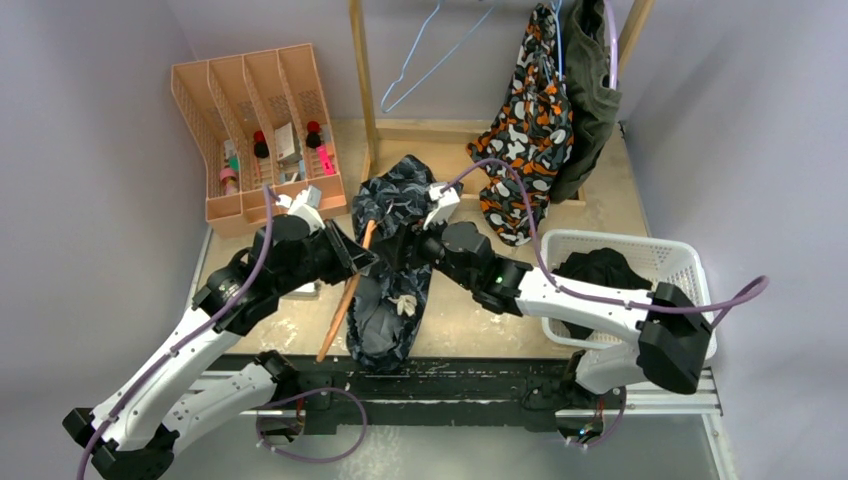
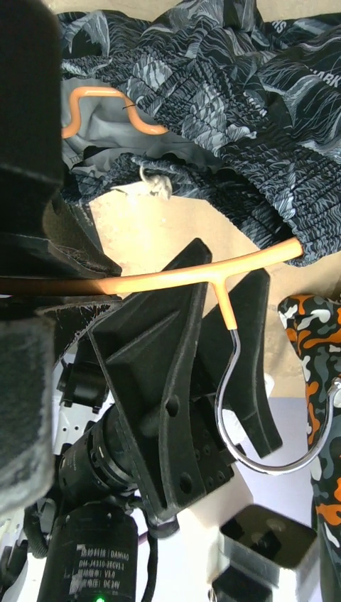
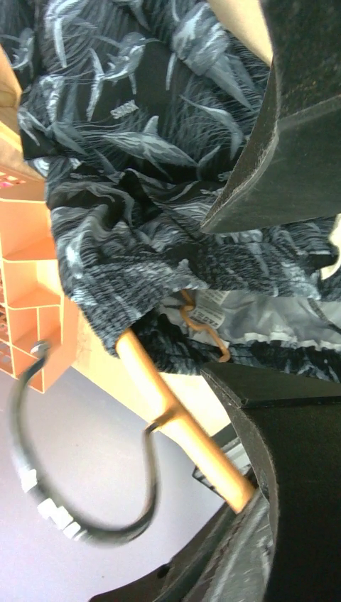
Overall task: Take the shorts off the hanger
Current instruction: Remove the shorts from the hanger, then place the hanger on the clothes rod.
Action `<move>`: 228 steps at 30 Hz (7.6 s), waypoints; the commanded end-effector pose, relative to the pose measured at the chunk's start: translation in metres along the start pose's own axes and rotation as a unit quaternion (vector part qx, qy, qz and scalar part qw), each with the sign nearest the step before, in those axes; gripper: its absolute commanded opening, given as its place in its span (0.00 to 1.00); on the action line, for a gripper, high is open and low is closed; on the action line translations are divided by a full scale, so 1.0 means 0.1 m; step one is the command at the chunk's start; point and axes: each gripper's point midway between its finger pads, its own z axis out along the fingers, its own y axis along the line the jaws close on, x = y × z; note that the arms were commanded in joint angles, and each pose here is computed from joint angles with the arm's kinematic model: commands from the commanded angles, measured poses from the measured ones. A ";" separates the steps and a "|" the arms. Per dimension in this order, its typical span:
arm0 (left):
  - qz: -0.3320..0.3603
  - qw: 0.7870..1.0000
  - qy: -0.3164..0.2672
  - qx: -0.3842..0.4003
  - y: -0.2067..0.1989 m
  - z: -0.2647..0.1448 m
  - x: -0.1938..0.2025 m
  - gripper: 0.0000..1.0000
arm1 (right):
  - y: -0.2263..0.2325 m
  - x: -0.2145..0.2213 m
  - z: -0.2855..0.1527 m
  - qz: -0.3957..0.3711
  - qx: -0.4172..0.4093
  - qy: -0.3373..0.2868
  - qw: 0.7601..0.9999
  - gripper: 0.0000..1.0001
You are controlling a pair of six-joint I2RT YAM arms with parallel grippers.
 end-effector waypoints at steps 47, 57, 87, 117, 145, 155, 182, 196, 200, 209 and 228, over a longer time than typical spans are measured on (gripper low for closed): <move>0.146 0.981 0.000 0.125 -0.66 -0.75 -0.14 0.00 | -0.77 -0.85 -0.21 0.069 0.271 -0.007 0.960 0.00; 0.116 0.977 -0.172 0.044 -0.43 -1.00 -0.74 0.00 | -0.97 -0.59 -0.65 0.107 0.293 -0.002 0.950 0.00; 0.105 0.977 -0.167 -0.080 -0.02 -0.82 -0.80 0.00 | -1.20 -0.51 -1.20 0.106 0.349 0.003 0.931 0.00; -0.007 0.972 -0.232 -0.036 0.03 -0.66 -0.86 0.00 | -0.05 0.54 -0.18 -0.015 0.072 0.218 0.973 0.55; -0.140 0.934 -0.314 -0.094 0.37 -0.72 -1.05 0.00 | 1.48 0.01 -0.73 0.046 -0.195 0.117 0.973 0.75; -0.138 0.937 -0.302 -0.106 0.38 -0.67 -1.03 0.00 | 1.78 0.24 -0.70 -0.021 -0.160 0.138 0.977 0.74; -0.181 0.912 -0.337 -0.150 0.58 -0.76 -1.09 0.00 | 1.60 0.68 -0.15 -0.028 -0.032 0.147 0.988 0.43; -0.189 0.920 -0.324 -0.114 0.47 -0.70 -1.06 0.00 | 1.40 0.47 -0.27 -0.011 0.019 0.119 0.993 0.00; -0.181 0.932 -0.297 -0.098 0.40 -0.61 -0.98 0.00 | 1.30 0.41 -0.32 -0.005 0.043 0.113 0.993 0.00; -0.132 0.956 -0.257 -0.042 0.18 -0.54 -0.87 0.42 | 0.88 0.45 -0.57 0.020 0.128 0.123 0.984 0.00; -0.077 0.952 -0.278 -0.103 0.42 -0.69 -0.91 0.69 | 0.38 0.09 -1.22 0.097 0.174 0.072 0.977 0.00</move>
